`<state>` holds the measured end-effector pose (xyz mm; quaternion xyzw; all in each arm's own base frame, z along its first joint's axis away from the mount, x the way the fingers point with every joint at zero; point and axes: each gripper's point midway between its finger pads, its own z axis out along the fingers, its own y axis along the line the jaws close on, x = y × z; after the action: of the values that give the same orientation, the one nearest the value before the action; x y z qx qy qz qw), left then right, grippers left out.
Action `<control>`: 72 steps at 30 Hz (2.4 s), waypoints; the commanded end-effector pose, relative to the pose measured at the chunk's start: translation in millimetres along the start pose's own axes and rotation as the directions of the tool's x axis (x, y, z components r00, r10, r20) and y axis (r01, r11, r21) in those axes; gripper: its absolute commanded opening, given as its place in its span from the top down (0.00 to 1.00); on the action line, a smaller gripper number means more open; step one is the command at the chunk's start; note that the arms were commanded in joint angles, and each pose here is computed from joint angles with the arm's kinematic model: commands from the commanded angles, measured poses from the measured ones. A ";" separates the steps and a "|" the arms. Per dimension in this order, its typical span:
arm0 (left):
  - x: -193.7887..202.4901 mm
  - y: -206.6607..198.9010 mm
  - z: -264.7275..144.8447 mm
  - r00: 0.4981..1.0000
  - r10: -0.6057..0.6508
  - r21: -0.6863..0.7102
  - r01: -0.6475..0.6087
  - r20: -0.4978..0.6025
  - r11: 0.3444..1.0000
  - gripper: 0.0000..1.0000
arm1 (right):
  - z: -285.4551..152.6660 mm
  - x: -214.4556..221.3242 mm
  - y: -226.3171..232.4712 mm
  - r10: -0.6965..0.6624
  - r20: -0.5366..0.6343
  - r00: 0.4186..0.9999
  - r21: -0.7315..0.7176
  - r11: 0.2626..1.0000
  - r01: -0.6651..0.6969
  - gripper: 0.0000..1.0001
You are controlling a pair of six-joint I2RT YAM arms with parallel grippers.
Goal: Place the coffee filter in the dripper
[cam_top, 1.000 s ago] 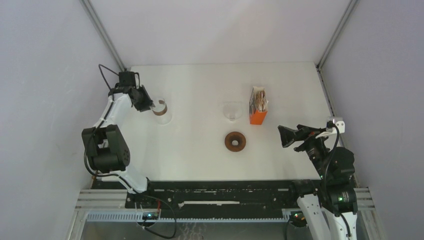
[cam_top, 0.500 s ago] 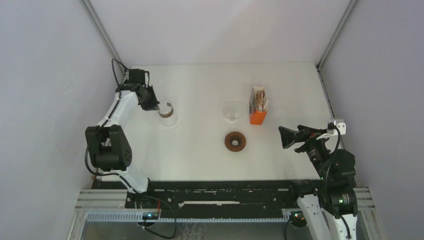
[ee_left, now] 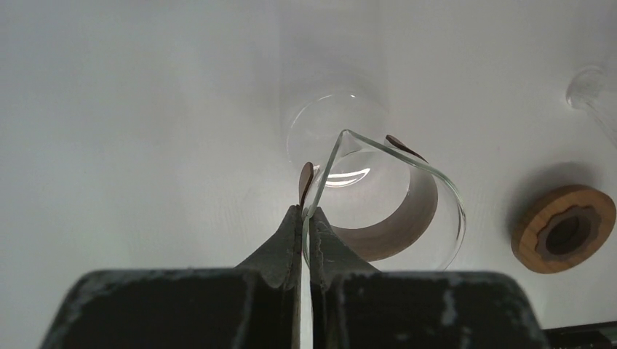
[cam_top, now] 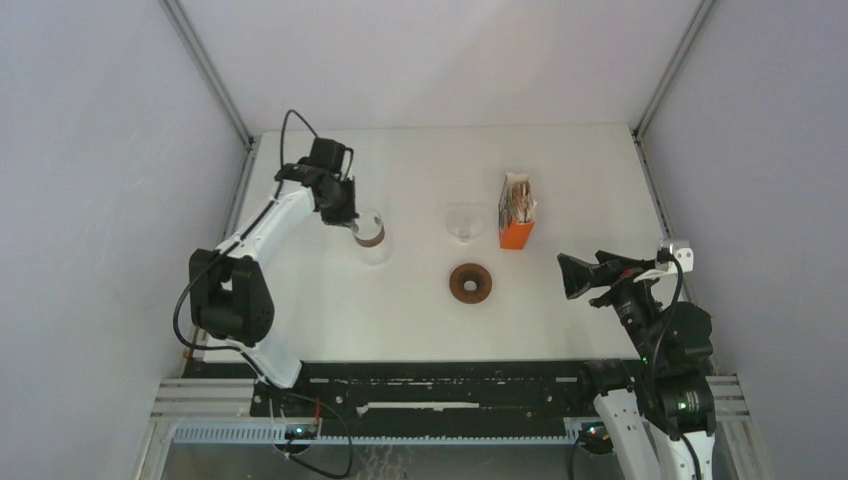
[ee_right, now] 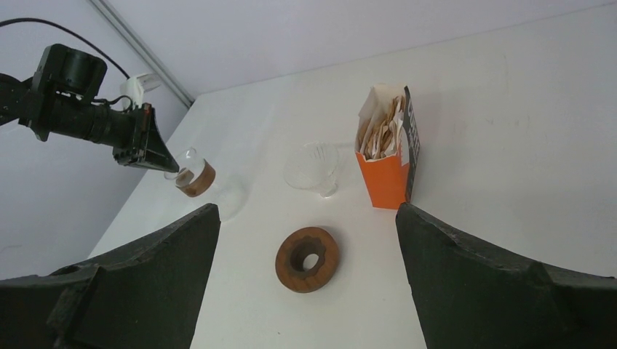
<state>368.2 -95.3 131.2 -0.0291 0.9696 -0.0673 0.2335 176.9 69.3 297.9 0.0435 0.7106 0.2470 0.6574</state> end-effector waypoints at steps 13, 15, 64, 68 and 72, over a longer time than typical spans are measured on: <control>-6.7 -95.3 -24.3 0.972 0.221 0.053 -0.226 0.080 0.973 1.00 | 5.8 0.5 12.2 -0.031 -0.017 0.999 -0.073 0.997 0.030 0.00; -1.7 -104.9 -23.9 0.967 0.243 0.066 -0.248 0.077 0.966 1.00 | 7.8 3.3 13.4 -0.031 -0.033 0.999 -0.082 0.996 0.028 0.00; 37.9 -70.8 -111.8 0.889 -0.056 0.214 -0.048 0.454 0.976 0.07 | 62.6 130.5 34.4 -0.212 -0.587 0.781 -0.125 0.977 0.171 0.07; 56.6 -63.7 -106.7 0.894 -0.076 0.234 -0.034 0.443 0.972 0.04 | 76.8 157.0 33.7 -0.191 -0.654 0.732 -0.099 0.981 0.168 0.07; 70.6 -58.7 -103.5 0.891 -0.096 0.258 -0.025 0.444 0.966 0.01 | 88.3 180.7 28.6 -0.158 -0.703 0.693 -0.067 0.985 0.157 0.08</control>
<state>262.3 -147.9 200.0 -0.0107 0.8841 -0.1654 0.4370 208.5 179.4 135.7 -0.1413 0.9147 0.1817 0.3323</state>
